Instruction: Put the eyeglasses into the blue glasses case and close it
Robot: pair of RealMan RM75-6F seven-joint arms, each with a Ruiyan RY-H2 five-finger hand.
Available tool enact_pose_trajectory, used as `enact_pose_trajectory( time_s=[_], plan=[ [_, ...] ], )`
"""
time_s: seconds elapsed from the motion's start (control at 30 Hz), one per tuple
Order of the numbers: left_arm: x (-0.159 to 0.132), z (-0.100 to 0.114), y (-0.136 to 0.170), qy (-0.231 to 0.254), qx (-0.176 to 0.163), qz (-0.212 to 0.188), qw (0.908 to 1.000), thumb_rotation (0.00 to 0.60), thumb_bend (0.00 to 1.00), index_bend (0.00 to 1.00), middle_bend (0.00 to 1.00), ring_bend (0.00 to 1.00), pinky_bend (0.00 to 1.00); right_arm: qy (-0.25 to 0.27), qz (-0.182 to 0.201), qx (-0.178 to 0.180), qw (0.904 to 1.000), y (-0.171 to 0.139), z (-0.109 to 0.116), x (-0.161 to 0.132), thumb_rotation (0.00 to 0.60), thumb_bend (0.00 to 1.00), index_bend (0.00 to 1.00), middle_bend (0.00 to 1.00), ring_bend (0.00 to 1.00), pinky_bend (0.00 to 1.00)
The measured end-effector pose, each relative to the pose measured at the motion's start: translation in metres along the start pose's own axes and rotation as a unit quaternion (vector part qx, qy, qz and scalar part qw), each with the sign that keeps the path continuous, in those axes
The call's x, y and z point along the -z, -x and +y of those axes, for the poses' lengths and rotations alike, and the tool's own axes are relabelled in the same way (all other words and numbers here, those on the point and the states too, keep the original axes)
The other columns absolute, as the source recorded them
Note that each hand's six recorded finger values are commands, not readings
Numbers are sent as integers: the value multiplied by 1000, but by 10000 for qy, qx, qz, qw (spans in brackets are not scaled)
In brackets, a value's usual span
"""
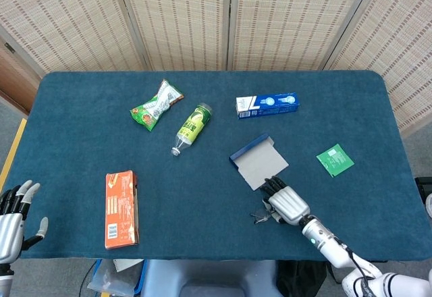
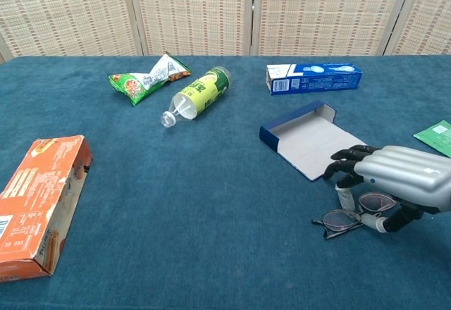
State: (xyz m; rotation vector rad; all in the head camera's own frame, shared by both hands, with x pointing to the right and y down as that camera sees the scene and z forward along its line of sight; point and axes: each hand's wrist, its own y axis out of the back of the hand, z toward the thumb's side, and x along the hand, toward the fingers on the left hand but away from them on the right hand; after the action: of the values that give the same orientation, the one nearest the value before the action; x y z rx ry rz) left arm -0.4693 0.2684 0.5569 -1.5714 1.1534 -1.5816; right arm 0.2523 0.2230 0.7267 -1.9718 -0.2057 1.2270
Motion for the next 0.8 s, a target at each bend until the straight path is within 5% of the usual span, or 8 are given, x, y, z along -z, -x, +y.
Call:
enact_pose_trajectory(
  time_s=[0.27, 0.8],
  plan=[
    [2, 0, 1, -3, 5, 35, 10000, 600, 424, 90, 0, 0, 0, 35, -14, 78, 10000, 5, 1, 1, 600, 446, 628, 235, 8, 34],
    [0, -3, -2, -10, 34, -1, 10000, 600, 424, 92, 0, 0, 0, 143, -330, 571, 9977, 1, 29, 23, 600, 508, 652, 252, 8, 34]
  ],
)
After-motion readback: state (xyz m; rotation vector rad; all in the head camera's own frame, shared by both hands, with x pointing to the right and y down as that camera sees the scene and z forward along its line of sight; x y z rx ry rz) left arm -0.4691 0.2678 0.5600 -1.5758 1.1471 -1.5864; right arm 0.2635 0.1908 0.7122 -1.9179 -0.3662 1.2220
